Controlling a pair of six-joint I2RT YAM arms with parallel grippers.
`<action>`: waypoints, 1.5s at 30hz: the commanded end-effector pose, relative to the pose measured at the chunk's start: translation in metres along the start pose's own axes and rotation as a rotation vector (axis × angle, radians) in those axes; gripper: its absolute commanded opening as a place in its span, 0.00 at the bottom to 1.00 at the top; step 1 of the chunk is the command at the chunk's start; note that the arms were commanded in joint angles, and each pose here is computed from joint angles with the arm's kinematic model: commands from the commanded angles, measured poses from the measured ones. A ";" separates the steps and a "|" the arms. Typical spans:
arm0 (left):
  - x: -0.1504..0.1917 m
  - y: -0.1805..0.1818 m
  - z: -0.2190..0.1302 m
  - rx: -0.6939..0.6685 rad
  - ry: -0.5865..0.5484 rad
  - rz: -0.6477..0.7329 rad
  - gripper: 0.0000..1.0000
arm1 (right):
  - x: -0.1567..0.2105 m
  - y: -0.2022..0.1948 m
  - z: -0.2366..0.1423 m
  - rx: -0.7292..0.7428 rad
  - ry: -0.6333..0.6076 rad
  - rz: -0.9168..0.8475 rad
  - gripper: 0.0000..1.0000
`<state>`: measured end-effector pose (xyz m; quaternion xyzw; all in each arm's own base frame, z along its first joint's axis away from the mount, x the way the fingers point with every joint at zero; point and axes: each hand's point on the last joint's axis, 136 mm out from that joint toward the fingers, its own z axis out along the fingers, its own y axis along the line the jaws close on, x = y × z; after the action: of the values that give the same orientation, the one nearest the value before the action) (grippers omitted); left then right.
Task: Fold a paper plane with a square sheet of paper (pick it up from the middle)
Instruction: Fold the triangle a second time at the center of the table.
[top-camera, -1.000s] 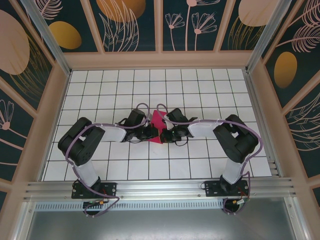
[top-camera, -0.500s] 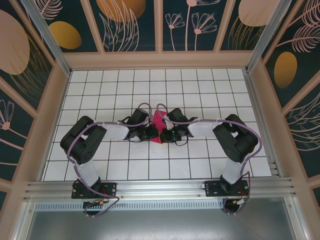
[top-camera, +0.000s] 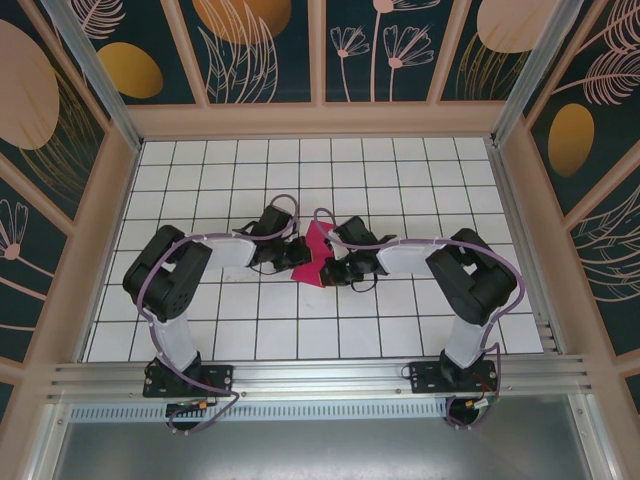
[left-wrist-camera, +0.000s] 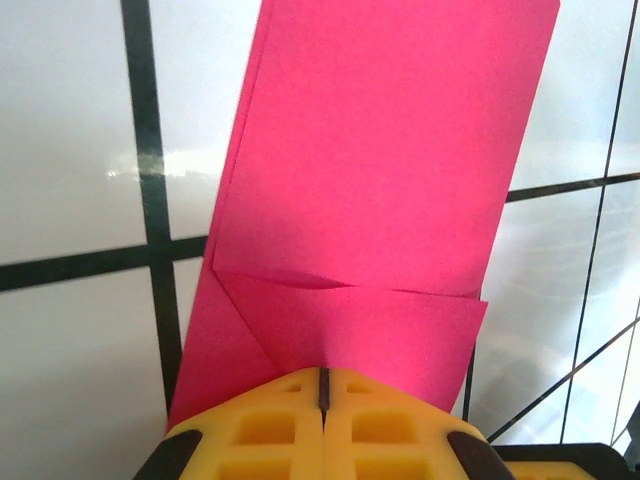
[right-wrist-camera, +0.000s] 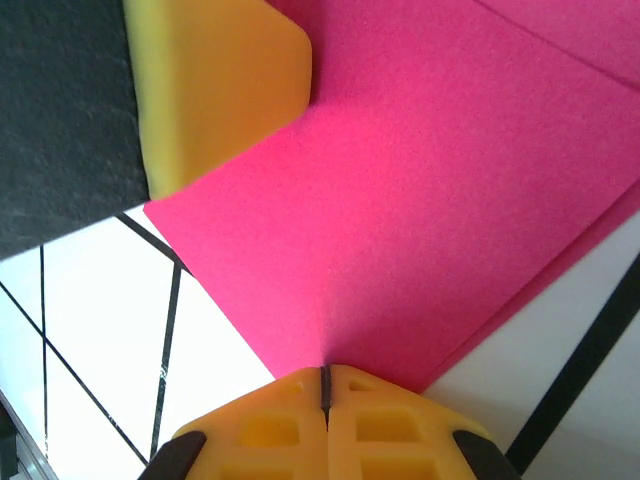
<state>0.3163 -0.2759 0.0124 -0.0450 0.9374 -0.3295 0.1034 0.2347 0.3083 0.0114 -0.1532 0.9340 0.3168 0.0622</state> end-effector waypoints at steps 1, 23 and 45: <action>-0.028 0.060 0.000 -0.200 -0.099 -0.054 0.04 | 0.084 -0.072 0.011 0.244 0.252 0.131 0.00; -0.099 0.020 -0.053 -0.111 -0.288 0.017 0.19 | -0.036 0.010 -0.028 0.060 -0.106 0.111 0.03; -0.030 -0.020 -0.073 0.236 -0.242 -0.091 0.44 | -0.083 -0.014 -0.039 0.032 -0.233 0.217 0.42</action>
<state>0.3312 -0.2273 0.0735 -0.1211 0.8874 -0.3935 0.2072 0.3166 0.2897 0.0603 -0.0050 0.9374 0.3150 0.1486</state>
